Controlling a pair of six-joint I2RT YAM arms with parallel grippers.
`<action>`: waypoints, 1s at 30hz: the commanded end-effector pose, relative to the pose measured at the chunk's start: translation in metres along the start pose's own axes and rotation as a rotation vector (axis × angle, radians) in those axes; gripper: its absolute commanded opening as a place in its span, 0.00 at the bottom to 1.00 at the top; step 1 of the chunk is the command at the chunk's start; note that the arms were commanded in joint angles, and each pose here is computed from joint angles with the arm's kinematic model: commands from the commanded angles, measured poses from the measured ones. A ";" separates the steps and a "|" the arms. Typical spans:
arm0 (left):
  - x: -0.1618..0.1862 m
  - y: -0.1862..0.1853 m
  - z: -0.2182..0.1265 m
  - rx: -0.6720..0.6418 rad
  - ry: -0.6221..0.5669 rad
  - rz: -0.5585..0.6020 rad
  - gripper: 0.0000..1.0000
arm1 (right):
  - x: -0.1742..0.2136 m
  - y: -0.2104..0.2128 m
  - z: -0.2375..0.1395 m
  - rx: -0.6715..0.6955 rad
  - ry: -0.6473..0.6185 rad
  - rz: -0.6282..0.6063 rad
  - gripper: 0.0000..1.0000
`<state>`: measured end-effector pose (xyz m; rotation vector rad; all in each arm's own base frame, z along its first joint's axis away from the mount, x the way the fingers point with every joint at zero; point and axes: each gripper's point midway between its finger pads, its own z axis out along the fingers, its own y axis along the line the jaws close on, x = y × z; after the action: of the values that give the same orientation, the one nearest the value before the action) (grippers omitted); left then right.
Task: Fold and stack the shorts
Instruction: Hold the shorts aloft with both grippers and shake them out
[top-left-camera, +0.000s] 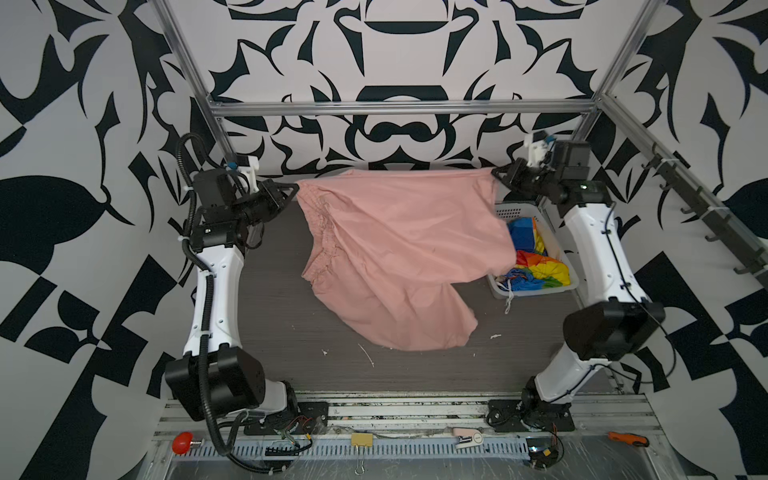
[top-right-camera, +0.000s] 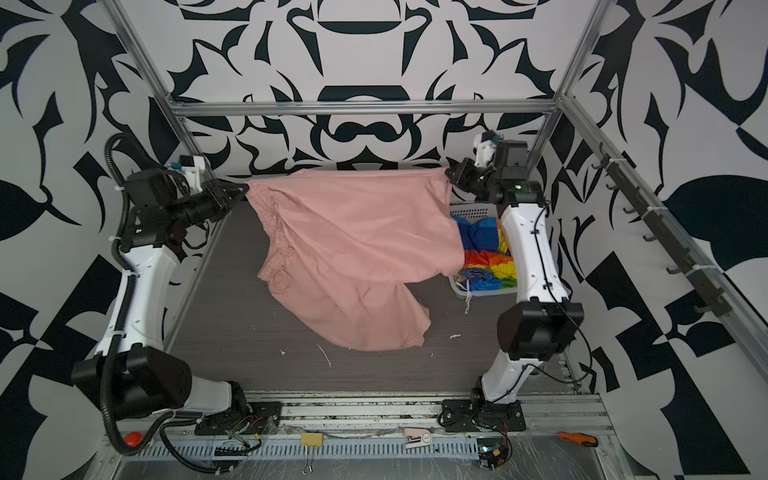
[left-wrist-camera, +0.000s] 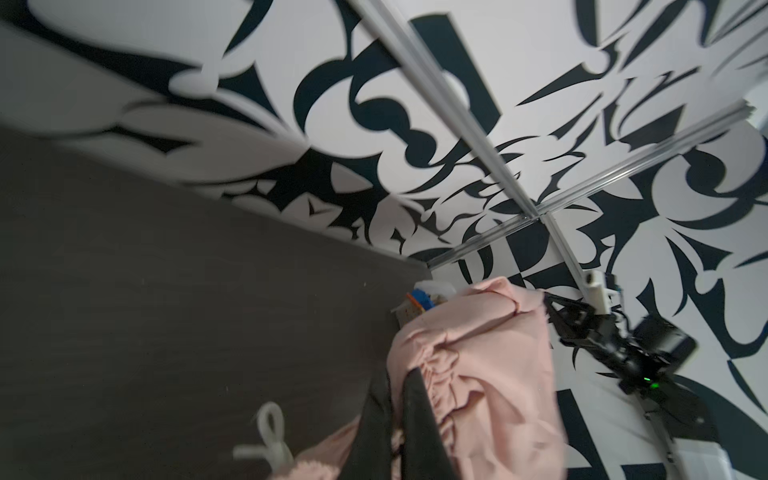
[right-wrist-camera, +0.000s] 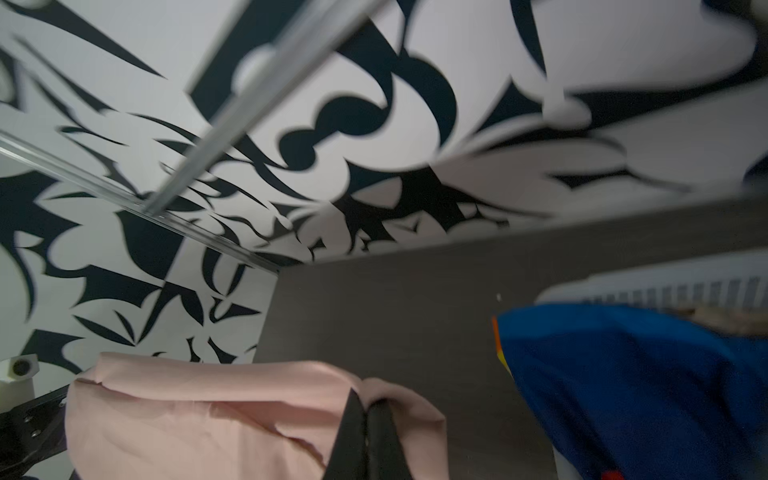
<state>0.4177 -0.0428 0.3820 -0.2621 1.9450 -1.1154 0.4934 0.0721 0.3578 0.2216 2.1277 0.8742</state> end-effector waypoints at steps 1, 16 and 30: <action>-0.033 -0.014 -0.034 -0.029 -0.152 0.020 0.00 | -0.055 0.020 -0.072 0.066 -0.253 -0.078 0.00; -0.040 -0.203 -0.147 0.238 -0.398 0.275 0.00 | -0.042 0.202 -0.271 -0.334 -0.630 -0.336 0.00; -0.052 -0.006 -0.042 -0.006 -0.206 -0.216 0.00 | -0.113 0.048 -0.033 -0.088 -0.261 -0.035 0.00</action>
<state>0.3314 -0.0440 0.5488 -0.1619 1.5791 -1.1371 0.4375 0.0730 0.6058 -0.0588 1.5304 0.9098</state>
